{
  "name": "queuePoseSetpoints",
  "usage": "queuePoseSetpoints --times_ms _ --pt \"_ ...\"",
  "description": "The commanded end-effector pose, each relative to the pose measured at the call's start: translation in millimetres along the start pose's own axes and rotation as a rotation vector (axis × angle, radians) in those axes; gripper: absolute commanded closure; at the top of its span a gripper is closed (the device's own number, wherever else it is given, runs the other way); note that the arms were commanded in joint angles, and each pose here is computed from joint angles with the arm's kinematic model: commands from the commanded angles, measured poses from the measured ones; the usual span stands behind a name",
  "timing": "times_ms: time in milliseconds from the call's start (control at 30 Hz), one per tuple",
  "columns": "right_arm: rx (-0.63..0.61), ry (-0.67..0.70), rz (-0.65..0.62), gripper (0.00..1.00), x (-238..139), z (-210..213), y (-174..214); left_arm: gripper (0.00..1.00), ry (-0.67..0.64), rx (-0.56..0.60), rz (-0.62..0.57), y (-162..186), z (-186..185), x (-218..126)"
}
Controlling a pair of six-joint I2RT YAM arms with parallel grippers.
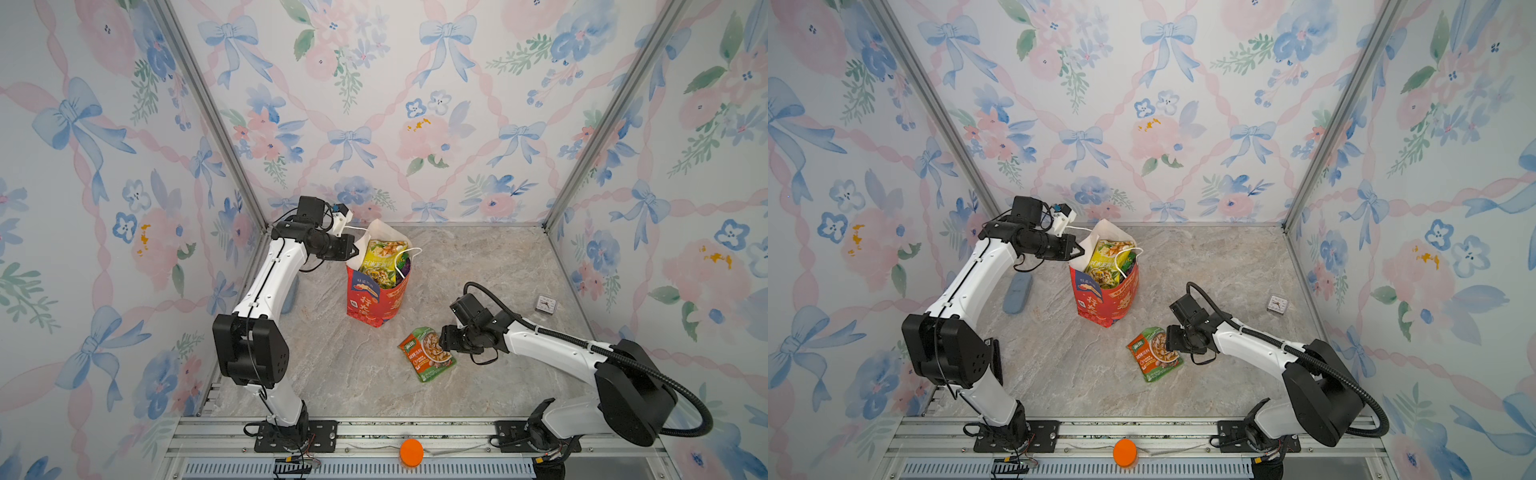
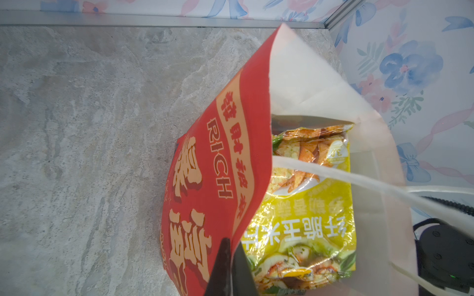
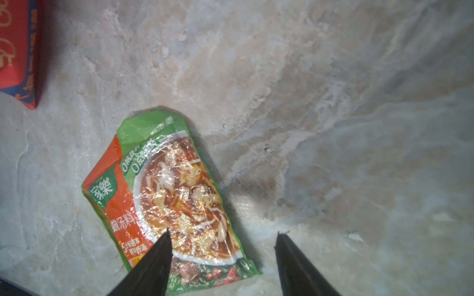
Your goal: Place the snacks into the paper bag
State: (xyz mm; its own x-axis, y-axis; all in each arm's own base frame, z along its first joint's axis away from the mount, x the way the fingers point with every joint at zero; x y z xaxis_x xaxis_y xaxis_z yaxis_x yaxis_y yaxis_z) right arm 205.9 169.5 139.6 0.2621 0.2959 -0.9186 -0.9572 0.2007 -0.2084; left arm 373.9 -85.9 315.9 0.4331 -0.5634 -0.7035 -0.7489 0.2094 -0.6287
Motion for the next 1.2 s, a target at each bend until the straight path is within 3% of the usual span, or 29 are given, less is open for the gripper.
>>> queuePoseSetpoints --times_ms 0,467,600,700,733,1167 --pt "0.000 -0.024 0.032 0.39 5.0 -3.8 2.9 1.00 0.014 -0.026 0.065 10.1 1.7 13.3" --pt "0.039 -0.045 0.095 0.62 34.5 -5.2 15.3 1.00 0.013 -0.028 0.070 10.4 2.4 15.0" --pt "0.049 -0.058 0.101 0.75 40.6 -1.6 19.2 1.00 0.013 -0.026 0.070 10.5 2.1 14.8" --pt "0.063 -0.061 0.094 0.98 42.2 -0.6 19.2 1.00 0.013 -0.028 0.071 10.6 2.8 15.6" --pt "0.065 -0.066 0.088 1.00 41.3 0.8 18.5 1.00 0.013 -0.028 0.071 10.6 2.9 15.7" --pt "0.054 -0.174 -0.056 1.00 -22.8 29.6 -4.8 1.00 0.013 -0.026 0.069 10.6 2.0 14.6"
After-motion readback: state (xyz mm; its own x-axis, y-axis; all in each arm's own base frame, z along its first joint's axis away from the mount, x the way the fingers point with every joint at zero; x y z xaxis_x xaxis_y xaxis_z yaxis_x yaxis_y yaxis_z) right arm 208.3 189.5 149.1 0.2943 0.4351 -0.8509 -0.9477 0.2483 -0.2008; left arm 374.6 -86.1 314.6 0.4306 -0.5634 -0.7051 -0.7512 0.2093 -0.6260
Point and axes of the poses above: each gripper's point midway between its finger pads, its own x axis out along the fingers, its own z axis along the line the jaws close on, y = z × x, the point moved 10 cm from there along -x, back along the fingers, and after that the axes turned 9 degrees about x, right-handed, at the moved point
